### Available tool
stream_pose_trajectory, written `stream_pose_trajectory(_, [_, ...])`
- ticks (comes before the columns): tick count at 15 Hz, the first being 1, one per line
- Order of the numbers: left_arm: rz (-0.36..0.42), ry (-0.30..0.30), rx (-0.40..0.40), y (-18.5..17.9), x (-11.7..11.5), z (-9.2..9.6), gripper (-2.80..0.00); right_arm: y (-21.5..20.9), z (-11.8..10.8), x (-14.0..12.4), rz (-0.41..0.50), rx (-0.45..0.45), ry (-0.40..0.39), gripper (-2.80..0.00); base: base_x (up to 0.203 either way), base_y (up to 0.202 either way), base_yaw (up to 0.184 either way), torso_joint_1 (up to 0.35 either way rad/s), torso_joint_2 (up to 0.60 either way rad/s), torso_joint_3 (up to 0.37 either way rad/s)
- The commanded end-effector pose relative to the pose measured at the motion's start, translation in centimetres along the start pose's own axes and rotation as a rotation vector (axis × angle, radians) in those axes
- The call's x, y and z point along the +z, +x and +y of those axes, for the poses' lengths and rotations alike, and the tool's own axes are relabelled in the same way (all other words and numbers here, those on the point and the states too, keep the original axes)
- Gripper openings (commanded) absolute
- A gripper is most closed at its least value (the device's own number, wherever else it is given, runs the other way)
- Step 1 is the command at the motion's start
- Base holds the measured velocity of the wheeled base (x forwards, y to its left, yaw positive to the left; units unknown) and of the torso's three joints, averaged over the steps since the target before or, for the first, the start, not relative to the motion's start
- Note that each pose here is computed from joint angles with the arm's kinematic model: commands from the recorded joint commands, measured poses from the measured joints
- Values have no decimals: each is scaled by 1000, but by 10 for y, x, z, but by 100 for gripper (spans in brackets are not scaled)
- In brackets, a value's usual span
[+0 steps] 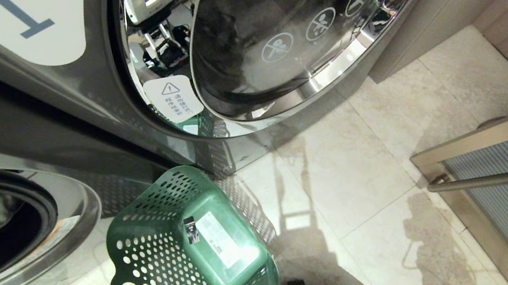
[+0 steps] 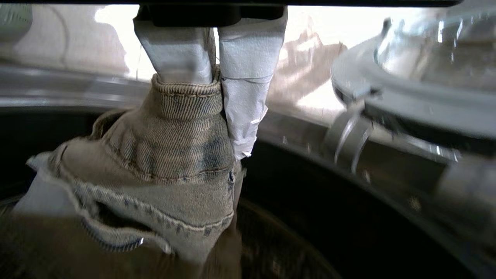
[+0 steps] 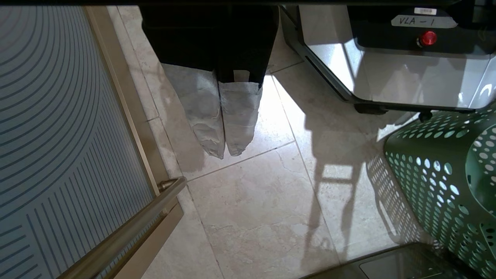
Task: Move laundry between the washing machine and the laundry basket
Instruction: Pick a cloth and place it into the basket
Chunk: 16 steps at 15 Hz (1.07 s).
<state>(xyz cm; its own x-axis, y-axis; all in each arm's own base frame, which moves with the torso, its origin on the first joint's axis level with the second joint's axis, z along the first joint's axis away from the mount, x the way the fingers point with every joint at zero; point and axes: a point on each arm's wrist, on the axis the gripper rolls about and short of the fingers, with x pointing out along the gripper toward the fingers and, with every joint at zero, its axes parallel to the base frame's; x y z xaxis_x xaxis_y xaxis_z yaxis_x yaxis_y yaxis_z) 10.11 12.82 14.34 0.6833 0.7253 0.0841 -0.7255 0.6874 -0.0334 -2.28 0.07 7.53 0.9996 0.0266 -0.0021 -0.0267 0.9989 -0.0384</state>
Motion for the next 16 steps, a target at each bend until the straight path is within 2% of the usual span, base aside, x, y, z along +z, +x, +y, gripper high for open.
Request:
stream_pose_trajectory(1, [-124, 15, -21, -12, 21, -2, -280, 0, 0, 0, -1, 1, 0, -280, 0, 0, 0, 0, 0, 0])
stream_pose_trajectory(4, [-173, 23, -39, -28, 28, -4, -280, 0, 0, 0, -1, 1, 0, -280, 0, 0, 0, 0, 0, 0])
stream_pose_trajectory(7, [-204, 36, -1, -38, 33, -1, -280, 0, 0, 0, -1, 1, -1, -280, 0, 0, 0, 0, 0, 0])
stream_pose_trajectory(12, [-252, 86, 131, -50, 41, 12, -280, 0, 0, 0, 1, 1, -1, -280, 0, 0, 0, 0, 0, 0])
stream_pose_trajectory(16, [-347, 123, 196, -66, 54, 14, -280, 0, 0, 0, 0, 1, -1, -280, 0, 0, 0, 0, 0, 0])
